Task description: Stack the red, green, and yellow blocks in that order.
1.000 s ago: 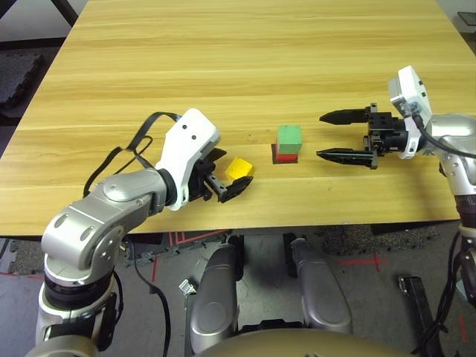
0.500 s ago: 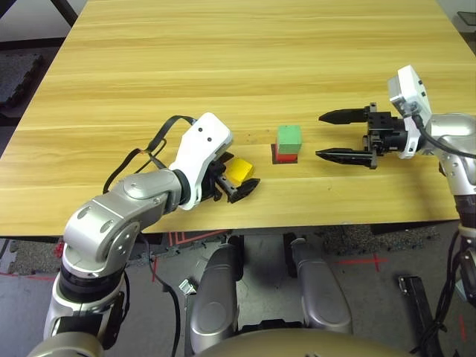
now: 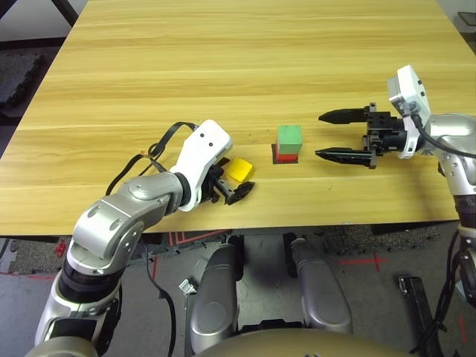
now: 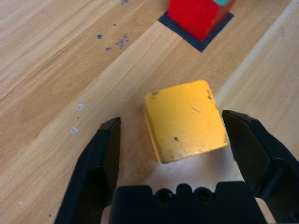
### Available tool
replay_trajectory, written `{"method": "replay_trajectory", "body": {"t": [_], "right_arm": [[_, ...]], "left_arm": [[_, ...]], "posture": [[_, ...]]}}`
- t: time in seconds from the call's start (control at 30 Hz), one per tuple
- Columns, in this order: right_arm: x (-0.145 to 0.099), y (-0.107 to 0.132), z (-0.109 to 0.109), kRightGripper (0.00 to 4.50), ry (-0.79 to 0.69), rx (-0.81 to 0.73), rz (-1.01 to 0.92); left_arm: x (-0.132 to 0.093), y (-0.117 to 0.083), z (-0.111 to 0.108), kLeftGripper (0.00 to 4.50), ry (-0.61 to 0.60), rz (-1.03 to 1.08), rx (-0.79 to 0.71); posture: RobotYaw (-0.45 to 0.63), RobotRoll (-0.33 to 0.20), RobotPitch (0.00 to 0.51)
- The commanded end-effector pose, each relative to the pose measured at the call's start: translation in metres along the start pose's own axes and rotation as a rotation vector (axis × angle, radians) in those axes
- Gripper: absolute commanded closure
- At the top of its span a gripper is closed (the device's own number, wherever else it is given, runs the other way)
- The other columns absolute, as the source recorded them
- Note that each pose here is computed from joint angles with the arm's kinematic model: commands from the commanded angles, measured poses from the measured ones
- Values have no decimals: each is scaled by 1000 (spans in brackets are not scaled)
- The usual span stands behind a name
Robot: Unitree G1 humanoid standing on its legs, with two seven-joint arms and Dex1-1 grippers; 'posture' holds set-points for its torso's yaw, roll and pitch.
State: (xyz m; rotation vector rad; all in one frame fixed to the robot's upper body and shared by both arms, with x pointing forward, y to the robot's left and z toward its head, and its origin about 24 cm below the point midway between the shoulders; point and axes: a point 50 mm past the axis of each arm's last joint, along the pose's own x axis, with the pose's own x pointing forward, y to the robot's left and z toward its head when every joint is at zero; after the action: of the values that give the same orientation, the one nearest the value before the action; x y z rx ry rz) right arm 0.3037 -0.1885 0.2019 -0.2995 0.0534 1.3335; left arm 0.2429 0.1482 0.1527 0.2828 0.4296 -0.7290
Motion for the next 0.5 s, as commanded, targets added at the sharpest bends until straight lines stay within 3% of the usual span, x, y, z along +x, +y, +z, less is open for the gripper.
{"method": "replay_trajectory", "body": {"t": [0.03,0.17,0.33,0.5], "right_arm": [[2,1,0,0,0,-1,15],[2,0,0,0,0,-2,14],[2,-1,1,0,1,-6,12],[1,-2,2,0,4,-15,13]], "left_arm": [[4,-3,-4,1393,13,-12,-7],[3,-1,-9,2566,33,-18,-5],[3,13,-5,2558,30,7,53],[2,46,15,2558,-27,49,156]], "posture": [[339,109,290],[339,106,290],[336,102,281],[334,99,269]]}}
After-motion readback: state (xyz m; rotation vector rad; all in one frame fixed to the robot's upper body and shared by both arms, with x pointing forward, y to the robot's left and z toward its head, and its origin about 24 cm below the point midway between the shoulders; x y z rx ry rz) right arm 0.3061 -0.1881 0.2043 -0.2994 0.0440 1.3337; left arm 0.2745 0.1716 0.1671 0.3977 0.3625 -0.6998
